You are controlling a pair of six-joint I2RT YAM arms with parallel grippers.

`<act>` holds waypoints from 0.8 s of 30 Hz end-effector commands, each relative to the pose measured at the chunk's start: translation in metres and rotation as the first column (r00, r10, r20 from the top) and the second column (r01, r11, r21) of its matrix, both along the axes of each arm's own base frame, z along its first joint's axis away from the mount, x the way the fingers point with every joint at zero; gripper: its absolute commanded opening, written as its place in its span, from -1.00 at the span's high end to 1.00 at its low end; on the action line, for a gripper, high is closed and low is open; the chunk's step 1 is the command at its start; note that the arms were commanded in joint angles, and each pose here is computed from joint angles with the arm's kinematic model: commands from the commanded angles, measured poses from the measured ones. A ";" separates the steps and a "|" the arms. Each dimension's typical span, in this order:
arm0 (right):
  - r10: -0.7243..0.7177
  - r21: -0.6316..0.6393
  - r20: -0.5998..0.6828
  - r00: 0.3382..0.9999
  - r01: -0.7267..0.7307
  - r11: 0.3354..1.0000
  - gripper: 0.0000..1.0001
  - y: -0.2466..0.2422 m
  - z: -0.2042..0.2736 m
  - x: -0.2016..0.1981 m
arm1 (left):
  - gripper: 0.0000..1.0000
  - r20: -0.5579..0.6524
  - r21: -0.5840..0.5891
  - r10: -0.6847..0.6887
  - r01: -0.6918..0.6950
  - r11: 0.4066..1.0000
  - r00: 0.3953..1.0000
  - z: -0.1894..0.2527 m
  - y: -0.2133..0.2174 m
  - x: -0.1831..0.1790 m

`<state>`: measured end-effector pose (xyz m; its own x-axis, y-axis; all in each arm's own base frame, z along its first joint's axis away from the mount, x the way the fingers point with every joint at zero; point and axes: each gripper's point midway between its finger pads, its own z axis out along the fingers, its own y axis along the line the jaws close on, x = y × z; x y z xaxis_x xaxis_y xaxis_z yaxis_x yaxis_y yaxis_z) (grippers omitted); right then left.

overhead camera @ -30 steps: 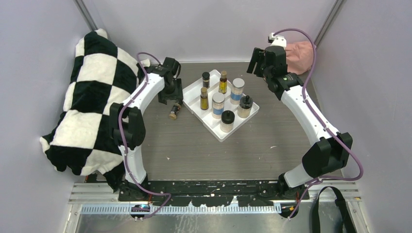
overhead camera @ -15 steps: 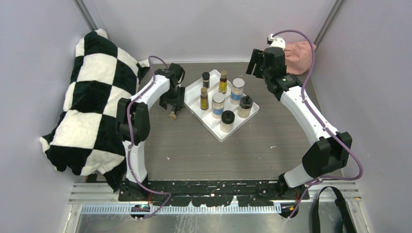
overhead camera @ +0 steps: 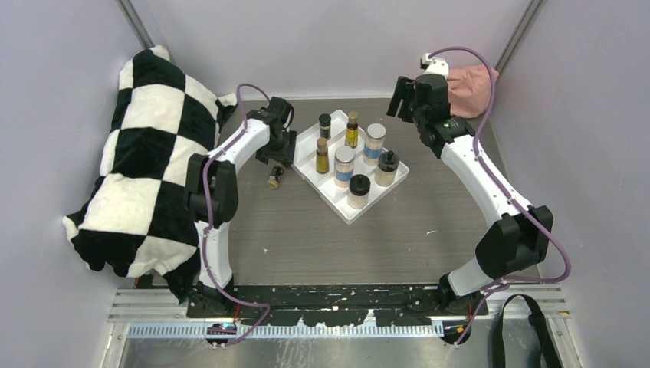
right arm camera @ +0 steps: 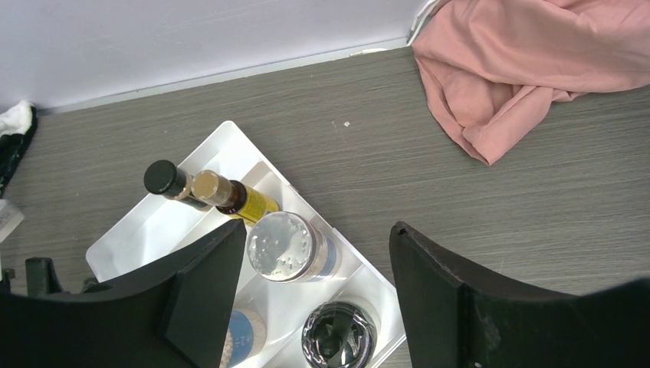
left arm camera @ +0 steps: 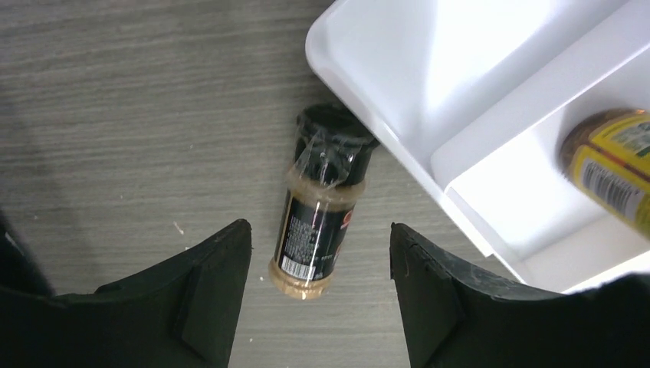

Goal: Organize the condiment bottles
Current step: Pick up the bottle from the center of the board.

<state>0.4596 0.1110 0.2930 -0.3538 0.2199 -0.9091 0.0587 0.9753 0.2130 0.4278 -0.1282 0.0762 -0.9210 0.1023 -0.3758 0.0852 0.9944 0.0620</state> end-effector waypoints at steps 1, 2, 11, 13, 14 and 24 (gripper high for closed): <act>0.006 0.014 0.048 0.999 -0.007 1.000 -0.49 0.004 0.013 0.006 | -0.36 0.089 -0.038 -0.028 0.031 0.999 0.996 0.003 -0.012 0.025; 0.006 0.013 0.048 0.999 -0.007 1.000 -0.49 0.004 0.013 0.006 | -0.36 0.090 -0.041 -0.031 0.035 0.999 0.995 0.001 -0.013 0.026; 0.007 0.005 0.046 0.999 -0.007 1.000 -0.49 0.005 0.014 0.012 | -0.36 0.075 -0.045 -0.048 0.052 0.998 0.996 -0.014 -0.018 0.036; 0.007 0.002 0.042 0.999 -0.007 1.000 -0.49 0.005 0.012 0.013 | -0.35 0.074 -0.049 -0.049 0.052 0.997 0.996 -0.016 -0.019 0.037; 0.005 0.002 0.041 0.999 -0.005 1.000 -0.49 0.005 0.012 0.013 | -0.35 0.074 -0.051 -0.049 0.053 0.997 0.996 -0.017 -0.019 0.038; 0.007 -0.001 0.035 0.999 -0.007 1.000 -0.49 0.006 0.008 0.016 | -0.26 0.081 -0.062 -0.052 0.058 0.996 0.995 -0.022 -0.021 0.044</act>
